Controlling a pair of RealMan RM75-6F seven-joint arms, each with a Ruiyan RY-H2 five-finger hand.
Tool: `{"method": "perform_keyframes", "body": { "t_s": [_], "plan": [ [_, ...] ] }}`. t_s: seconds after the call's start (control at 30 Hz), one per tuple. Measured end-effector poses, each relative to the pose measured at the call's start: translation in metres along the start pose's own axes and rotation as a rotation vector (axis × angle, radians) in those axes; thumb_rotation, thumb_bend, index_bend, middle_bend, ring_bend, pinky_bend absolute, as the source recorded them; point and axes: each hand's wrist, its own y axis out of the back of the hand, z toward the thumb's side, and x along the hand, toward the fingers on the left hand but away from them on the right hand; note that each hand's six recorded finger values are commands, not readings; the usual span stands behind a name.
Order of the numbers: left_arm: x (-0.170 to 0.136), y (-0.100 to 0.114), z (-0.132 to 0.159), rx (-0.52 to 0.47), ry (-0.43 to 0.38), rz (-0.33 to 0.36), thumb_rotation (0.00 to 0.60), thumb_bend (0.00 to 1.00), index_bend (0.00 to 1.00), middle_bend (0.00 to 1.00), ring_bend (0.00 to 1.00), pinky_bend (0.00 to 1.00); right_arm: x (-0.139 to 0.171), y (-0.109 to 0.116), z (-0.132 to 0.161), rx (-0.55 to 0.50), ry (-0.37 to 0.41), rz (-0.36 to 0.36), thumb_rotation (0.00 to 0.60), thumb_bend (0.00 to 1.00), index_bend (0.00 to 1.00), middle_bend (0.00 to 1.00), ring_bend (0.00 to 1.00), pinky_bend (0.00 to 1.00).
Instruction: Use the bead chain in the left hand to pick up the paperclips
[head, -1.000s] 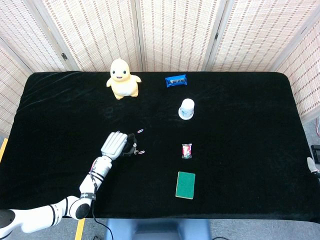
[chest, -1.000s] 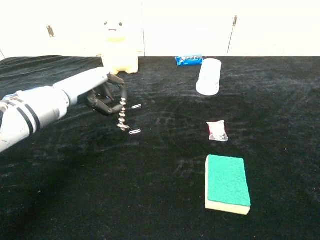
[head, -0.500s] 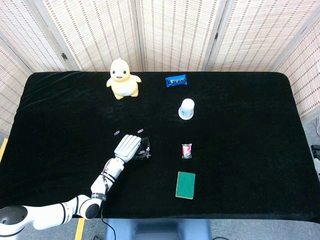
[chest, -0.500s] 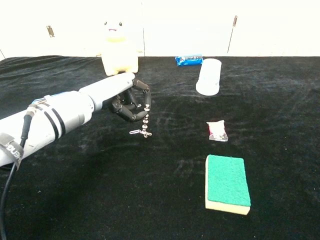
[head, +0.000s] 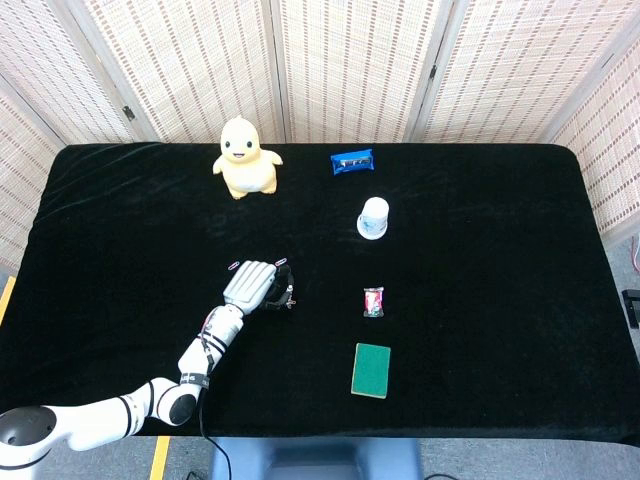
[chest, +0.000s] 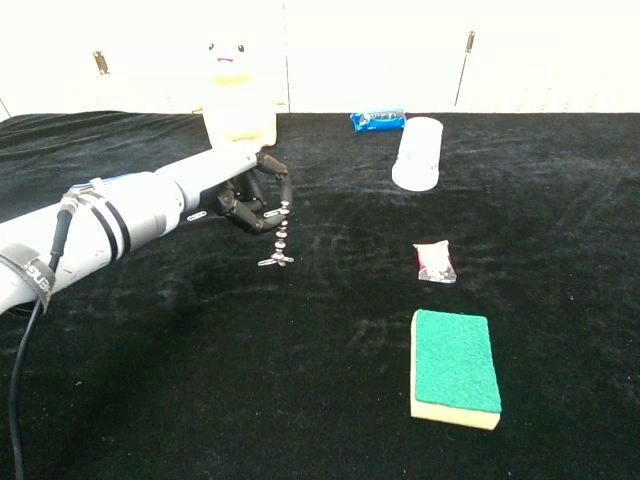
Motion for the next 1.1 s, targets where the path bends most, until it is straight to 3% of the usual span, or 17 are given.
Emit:
{"method": "perform_keyframes", "body": {
  "t_s": [0.33,0.67,0.97,1.1],
  "plan": [
    [0.000,0.003,-0.006,0.008,0.004,0.003,0.600,0.54,0.76,1.00,1.00,1.00,-0.001,-0.001,0.002,0.002,0.005,0.003,0.600,0.35,0.00,0.03,0.07,0.00],
    [0.008,0.058,-0.026,0.051,0.033,0.099,0.600,0.54,0.77,1.00,1.00,1.00,-0.006,-0.006,-0.002,0.015,-0.019,0.014,0.600,0.35,0.00,0.03,0.07,0.00],
    [0.025,0.089,-0.058,0.042,0.091,0.116,0.600,0.54,0.77,1.00,1.00,1.00,-0.009,-0.010,-0.004,0.034,-0.038,0.017,0.600,0.35,0.00,0.03,0.07,0.00],
    [0.025,0.093,-0.068,0.026,0.102,0.113,0.600,0.54,0.77,1.00,1.00,1.00,-0.009,-0.010,-0.004,0.038,-0.040,0.013,0.600,0.35,0.00,0.03,0.07,0.00]
  ]
}}
